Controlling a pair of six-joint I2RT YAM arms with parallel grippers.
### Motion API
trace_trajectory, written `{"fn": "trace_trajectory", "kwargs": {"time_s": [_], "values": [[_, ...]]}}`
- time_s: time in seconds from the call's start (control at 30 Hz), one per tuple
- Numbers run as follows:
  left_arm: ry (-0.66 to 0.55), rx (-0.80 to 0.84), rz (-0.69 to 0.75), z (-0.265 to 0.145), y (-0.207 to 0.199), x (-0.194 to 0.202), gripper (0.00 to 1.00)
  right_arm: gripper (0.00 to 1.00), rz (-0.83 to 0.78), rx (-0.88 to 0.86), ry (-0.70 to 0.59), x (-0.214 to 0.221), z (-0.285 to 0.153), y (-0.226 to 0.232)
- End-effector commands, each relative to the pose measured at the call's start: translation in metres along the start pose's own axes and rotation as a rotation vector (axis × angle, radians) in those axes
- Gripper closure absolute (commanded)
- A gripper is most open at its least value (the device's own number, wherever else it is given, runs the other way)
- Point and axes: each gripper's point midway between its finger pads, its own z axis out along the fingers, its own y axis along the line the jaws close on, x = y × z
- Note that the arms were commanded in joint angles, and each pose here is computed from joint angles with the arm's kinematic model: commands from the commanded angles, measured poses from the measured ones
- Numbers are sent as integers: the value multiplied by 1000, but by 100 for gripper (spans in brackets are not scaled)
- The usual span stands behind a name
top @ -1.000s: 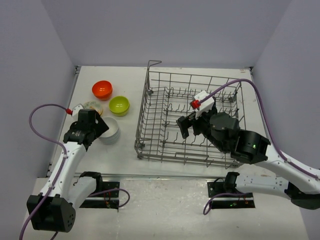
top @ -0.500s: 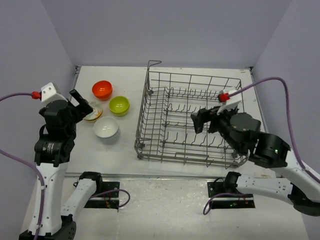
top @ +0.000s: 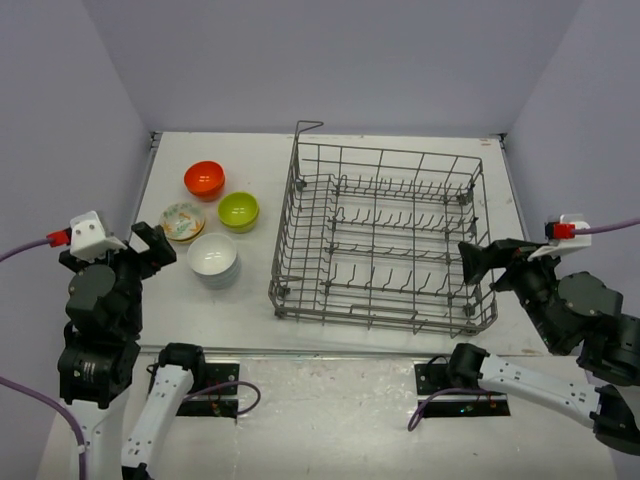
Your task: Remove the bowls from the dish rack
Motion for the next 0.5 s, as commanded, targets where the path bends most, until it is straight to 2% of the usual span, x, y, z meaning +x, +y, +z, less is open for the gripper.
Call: {"fn": "trace_trajectory", "kwargs": {"time_s": [0.0,0.1,0.23,0.47], "values": [[-89,53,47,-10,2,0,0,1,23,57,0,10,-6,-20],[-138,17,27,-16,13,0,0,1,58,40,-8,15,-9,-22],[-144,9,22,-20,17,1,0,1,25,51,6,28,-5,-24],[-148,-10,16,-14,20,8,0,1,45,81,-27,26,0,-24]]}}
